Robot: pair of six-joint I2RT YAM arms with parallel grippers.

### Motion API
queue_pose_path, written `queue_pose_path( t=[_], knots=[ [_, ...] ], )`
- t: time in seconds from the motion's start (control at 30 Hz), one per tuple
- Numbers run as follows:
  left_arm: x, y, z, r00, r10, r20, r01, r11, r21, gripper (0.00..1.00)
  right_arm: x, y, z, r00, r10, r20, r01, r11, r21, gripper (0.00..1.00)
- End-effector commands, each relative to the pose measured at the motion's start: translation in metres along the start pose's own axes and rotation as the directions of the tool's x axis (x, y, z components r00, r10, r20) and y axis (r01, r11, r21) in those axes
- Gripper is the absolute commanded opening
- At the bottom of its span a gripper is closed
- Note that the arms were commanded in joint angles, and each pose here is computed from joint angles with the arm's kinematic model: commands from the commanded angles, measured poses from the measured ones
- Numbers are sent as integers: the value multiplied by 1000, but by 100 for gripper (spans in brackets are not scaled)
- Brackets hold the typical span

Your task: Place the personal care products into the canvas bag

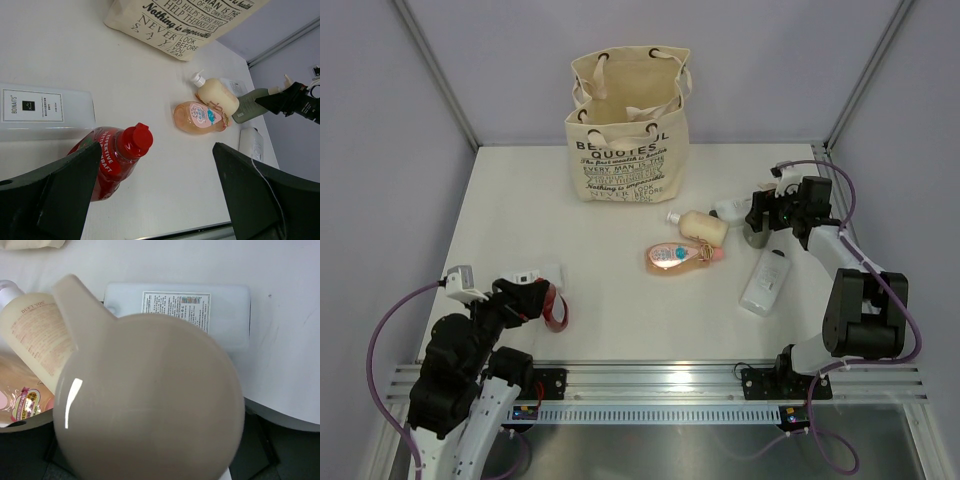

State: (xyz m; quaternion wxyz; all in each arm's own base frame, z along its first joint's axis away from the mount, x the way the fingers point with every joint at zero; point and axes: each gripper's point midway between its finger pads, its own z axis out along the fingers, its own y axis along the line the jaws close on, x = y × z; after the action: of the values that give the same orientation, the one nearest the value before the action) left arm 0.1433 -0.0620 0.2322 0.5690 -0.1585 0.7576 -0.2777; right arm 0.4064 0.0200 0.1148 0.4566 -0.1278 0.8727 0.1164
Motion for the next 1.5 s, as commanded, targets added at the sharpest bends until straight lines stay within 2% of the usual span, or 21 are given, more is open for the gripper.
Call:
queue_pose_path(
  t=[0.0,0.1,0.23,0.27,0.37,0.4,0.47,0.83,0.97,1.0,1.07,1.1,1.17,1.2,1.23,1.27,1.3,1.37,1.4,1.43,1.47],
  knots=[
    [-7,-11,-1,999,19,31,-21,998,58,99,-28,-5,7,996,-37,87,38,999,-6,87],
    [-8,-11,-1,999,19,36,-21,998,56,99,-24,-5,11,997,-30,72,31,999,-14,80],
    [-9,-11,0,999,18,40,-21,998,57,99,-20,0,6,998,-27,49,29,999,-33,60],
    [-8,-11,0,999,19,38,-21,998,57,99,-23,0,4,998,-42,53,44,998,-36,48],
    [-8,-12,0,999,22,37,-24,998,64,99,-45,6,-15,990,-119,77,123,991,-52,29],
    [-8,-12,0,999,25,37,-27,997,66,99,-59,8,-22,985,-142,102,148,988,-53,15],
    [-8,-13,-1,999,28,34,-30,997,73,99,-74,16,-39,975,-181,125,191,979,-70,1],
    [-10,-22,-10,997,39,71,-48,989,142,99,-172,81,-124,920,-215,327,288,938,-192,0],
    [-11,-25,-11,996,44,79,-57,985,161,99,-228,136,-150,861,-255,441,393,882,-258,0],
    [-11,-26,-11,996,46,81,-59,984,165,99,-259,163,-172,811,-276,516,456,851,-261,0],
    [-11,-28,-12,995,52,81,-66,981,182,99,-273,183,-160,819,-278,501,467,831,-303,0],
    [-10,-30,-13,995,57,80,-72,979,190,99,-306,212,-190,754,-295,587,537,791,-292,0],
    [-10,-31,-15,995,59,81,-74,978,197,99,-315,230,-168,768,-311,560,550,769,-327,0],
    [-10,-31,-16,995,57,88,-74,977,202,99,-347,243,-201,694,-315,648,600,750,-278,0],
    [-11,-31,-17,994,54,93,-73,976,205,99,-347,259,-175,712,-317,627,604,731,-316,0],
    [-12,-31,-18,993,55,100,-75,976,206,99,-358,267,-176,682,-324,656,625,723,-294,0],
    [-13,-32,-19,993,52,108,-74,975,211,99,-384,276,-208,597,-315,738,660,716,-228,0],
    [-14,-31,-20,991,48,125,-74,974,214,99,-405,294,-195,526,-319,788,683,711,-168,0],
    [-14,-31,-20,991,48,126,-74,974,215,99,-409,298,-183,515,-317,796,680,716,-155,0],
    [-15,-32,-21,990,47,133,-75,973,219,99,-432,305,-191,422,-290,859,680,728,-89,0],
    [-14,-31,-20,991,47,129,-75,973,217,99,-440,305,-179,420,-270,867,651,755,-80,0]
  ],
)
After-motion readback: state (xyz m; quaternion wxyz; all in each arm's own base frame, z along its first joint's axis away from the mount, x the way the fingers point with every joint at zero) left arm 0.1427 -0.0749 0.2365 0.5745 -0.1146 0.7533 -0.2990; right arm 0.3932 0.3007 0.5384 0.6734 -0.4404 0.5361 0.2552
